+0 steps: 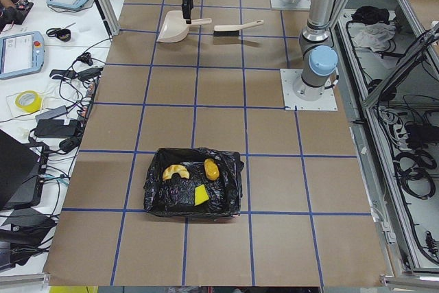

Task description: Sweep and dump trash in nearest bin

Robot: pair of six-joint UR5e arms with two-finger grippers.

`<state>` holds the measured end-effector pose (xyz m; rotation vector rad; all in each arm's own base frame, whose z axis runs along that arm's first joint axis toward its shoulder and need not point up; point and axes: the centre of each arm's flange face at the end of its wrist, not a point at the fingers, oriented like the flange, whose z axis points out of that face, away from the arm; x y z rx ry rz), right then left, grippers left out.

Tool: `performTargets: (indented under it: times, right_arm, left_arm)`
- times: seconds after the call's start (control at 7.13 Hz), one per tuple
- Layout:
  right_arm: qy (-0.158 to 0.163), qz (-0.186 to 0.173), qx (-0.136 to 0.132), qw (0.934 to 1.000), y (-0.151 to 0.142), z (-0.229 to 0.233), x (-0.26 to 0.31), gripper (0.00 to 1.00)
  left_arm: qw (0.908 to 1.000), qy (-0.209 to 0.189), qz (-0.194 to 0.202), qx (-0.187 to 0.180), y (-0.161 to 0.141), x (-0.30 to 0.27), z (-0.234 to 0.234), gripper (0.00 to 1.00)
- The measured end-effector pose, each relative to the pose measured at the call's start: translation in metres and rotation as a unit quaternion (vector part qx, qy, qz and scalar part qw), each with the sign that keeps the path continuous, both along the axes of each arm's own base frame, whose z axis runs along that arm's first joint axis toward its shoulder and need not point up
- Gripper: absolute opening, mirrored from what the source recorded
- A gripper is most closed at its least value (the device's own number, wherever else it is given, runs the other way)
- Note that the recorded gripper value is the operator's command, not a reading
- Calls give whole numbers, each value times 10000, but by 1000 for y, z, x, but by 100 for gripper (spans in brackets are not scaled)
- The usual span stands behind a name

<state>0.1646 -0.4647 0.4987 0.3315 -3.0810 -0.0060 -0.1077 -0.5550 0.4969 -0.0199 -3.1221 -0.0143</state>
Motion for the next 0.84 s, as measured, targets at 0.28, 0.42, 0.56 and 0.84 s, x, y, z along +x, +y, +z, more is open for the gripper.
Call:
performTargets:
  times: [0.28, 0.42, 0.56, 0.84]
  right_arm:
    - [5, 0, 3, 10000, 0, 0, 0, 100]
    - [7, 0, 5, 10000, 0, 0, 0, 100]
    - [8, 0, 10, 10000, 0, 0, 0, 100]
    - [9, 0, 24, 10000, 1, -1, 0, 100]
  left_arm:
    - [9999, -73, 36, -96, 21, 5, 4, 100]
    - [9998, -85, 27, -166, 30, 4, 5, 100]
    - [9997, -95, 23, -217, 36, 3, 8, 100]
    - [9997, -98, 24, -230, 39, 3, 8, 100]
